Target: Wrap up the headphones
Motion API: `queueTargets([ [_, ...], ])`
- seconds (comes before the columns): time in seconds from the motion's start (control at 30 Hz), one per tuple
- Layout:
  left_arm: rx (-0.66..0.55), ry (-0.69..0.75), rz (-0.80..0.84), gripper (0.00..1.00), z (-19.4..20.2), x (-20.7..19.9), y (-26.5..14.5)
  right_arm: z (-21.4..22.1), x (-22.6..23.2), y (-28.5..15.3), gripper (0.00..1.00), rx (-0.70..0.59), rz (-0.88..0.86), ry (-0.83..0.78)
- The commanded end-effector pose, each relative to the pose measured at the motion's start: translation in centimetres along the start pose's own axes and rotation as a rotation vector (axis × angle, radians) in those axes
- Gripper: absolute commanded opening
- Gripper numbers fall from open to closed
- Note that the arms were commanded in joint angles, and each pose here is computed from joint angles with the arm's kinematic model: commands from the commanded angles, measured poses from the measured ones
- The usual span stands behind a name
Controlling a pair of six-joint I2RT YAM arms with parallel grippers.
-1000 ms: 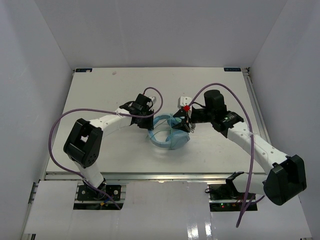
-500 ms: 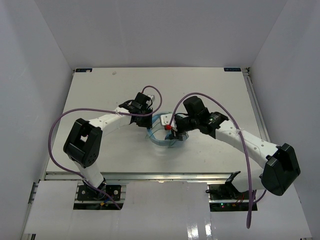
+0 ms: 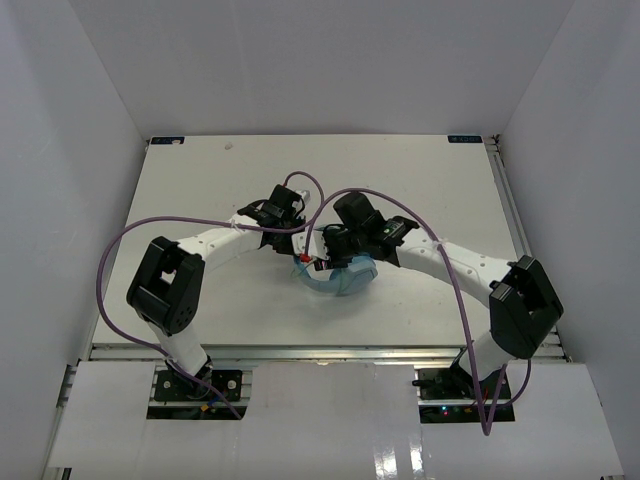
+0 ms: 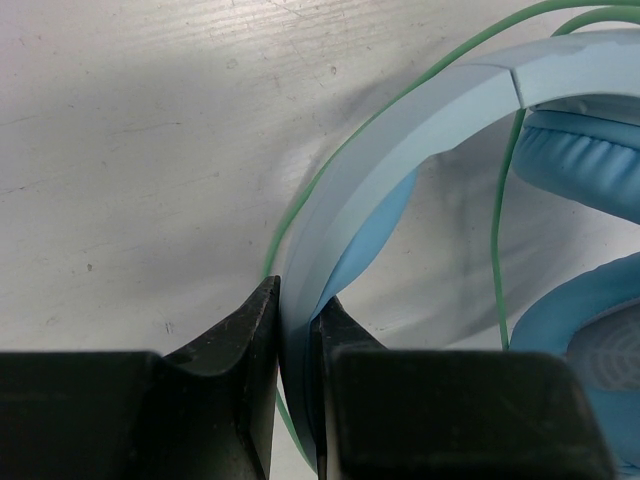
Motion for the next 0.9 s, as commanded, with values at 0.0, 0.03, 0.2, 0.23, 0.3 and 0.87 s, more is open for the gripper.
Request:
queueTargets([
  [0.0,-0.078,0.000,0.127,0.00,-2.7,-3.3,-2.7,-0.6,-1.3,-0.2,0.39,0.011,0.006,-0.058],
  [0.03,-0.077,-0.001,0.128,0.00,-2.7,-3.3,-2.7,-0.5,-1.2,-0.1,0.37,0.014,-0.006,-0.056],
  [0.2,-0.078,-0.005,0.132,0.00,-2.7,-3.3,-2.8,-0.5,-0.8,0.5,0.20,0.020,-0.034,-0.062],
  [0.23,-0.078,-0.006,0.132,0.00,-2.7,-3.3,-2.8,-0.5,-0.8,0.5,0.16,0.018,-0.037,-0.062],
  [0.3,-0.078,-0.006,0.130,0.00,-2.6,-3.3,-2.8,-0.6,-0.5,0.4,0.08,0.012,-0.044,-0.062],
  [0.87,-0.087,-0.015,0.117,0.00,-3.1,-2.9,-2.6,-5.6,3.8,-5.8,0.08,-0.119,-0.141,-0.362],
])
Point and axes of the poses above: each gripper's point midway between its finger pads, its own y axis out along the fingers, its own x axis along the line the jaws close on, z = x × y, the point moved 2 cm from there along -y, back along the fingers, and after that the axes turned 15 degrees about -y, right-handed, at the moved point
